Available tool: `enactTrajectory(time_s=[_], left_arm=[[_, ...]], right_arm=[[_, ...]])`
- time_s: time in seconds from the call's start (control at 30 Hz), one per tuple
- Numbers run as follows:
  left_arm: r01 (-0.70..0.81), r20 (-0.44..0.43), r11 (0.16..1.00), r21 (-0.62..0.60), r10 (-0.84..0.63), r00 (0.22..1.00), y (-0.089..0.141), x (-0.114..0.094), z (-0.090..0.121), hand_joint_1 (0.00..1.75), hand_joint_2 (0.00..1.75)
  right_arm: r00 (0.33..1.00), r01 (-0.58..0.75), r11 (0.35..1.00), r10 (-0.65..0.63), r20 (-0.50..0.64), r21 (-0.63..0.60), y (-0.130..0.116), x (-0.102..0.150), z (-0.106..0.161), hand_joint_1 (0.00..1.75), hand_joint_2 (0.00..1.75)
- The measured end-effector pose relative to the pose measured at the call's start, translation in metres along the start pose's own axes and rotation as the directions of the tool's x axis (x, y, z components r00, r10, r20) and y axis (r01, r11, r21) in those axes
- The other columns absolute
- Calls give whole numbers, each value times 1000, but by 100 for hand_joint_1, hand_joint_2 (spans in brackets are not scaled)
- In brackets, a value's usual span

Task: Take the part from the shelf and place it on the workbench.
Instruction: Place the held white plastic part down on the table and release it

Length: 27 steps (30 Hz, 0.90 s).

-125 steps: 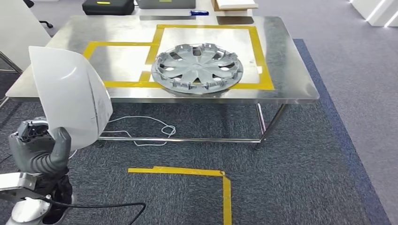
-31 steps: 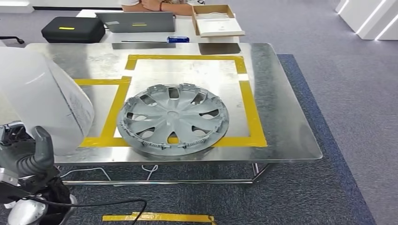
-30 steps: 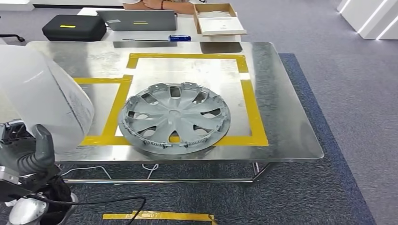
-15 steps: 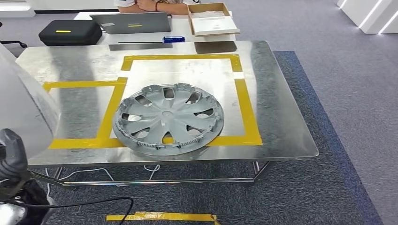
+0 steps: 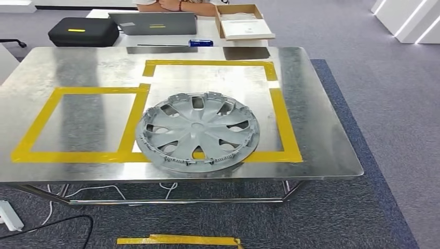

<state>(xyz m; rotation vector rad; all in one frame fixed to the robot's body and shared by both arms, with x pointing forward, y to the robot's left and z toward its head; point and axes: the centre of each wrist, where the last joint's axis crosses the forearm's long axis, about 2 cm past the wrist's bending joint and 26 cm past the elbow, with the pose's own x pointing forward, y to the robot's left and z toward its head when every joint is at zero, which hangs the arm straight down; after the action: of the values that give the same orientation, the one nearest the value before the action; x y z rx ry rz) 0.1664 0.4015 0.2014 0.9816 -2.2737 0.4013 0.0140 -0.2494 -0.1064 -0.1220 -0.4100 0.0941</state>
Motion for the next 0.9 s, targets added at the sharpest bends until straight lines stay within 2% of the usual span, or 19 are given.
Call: enactTrajectory(time_s=[0.37,0.63,0.9], left_arm=[[32,-11,999,33,-32,999,12,-1,-1,175,175],[27,-43,998,60,-24,999,26,-9,-13,175,175],[11,-56,998,56,-8,998,27,-14,-21,175,175]], right_arm=[[1000,1,1000,-1,0,-10,-2,0,0,0,175],[1000,1,1000,-1,-1,-6,-1,-1,1,0,175],[1000,-8,1000,8,3,-10,-2,-1,1,0,175]])
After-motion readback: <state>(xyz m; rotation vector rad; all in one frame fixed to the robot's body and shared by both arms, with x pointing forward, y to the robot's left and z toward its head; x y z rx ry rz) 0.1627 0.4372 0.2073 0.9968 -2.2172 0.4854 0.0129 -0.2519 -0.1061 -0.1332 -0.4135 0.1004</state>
